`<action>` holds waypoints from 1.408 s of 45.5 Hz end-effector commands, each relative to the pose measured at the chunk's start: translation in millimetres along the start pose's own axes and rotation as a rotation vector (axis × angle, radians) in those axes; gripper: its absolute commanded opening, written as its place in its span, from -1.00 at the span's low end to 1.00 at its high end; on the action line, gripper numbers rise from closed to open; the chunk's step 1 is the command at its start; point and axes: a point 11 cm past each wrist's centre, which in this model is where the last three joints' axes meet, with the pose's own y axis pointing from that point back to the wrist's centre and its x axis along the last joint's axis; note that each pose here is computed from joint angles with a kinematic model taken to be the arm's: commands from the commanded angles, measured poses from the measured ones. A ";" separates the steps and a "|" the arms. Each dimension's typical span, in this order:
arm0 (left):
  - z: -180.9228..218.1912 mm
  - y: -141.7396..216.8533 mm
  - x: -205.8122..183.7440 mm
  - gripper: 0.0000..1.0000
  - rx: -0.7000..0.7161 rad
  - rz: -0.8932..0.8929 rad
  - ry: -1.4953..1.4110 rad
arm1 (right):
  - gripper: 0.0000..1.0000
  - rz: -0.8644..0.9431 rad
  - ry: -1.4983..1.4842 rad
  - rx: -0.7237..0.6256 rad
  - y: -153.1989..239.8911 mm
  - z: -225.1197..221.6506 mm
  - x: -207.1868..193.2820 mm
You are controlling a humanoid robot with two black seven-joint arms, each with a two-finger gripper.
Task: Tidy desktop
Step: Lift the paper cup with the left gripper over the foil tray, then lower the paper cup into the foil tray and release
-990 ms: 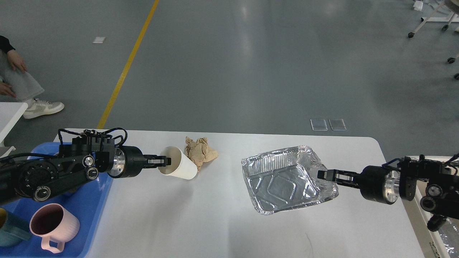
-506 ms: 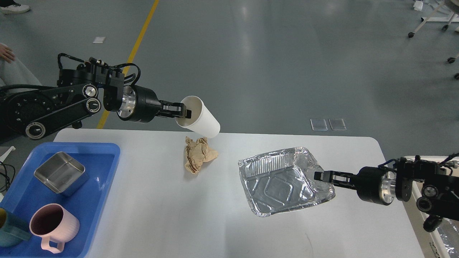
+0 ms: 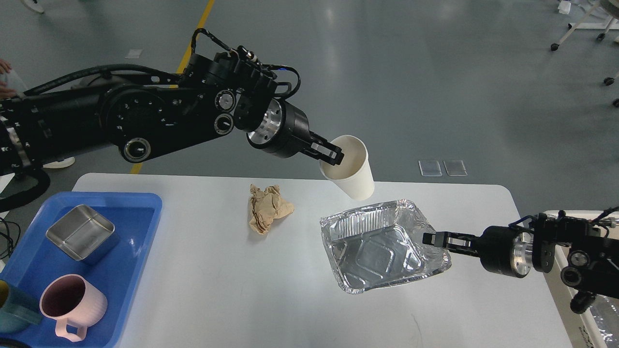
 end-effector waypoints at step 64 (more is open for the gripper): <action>47.5 -85.5 -10.2 0.02 -0.002 -0.054 -0.036 | -1.00 -0.026 0.053 0.048 5.2 -20.9 1.6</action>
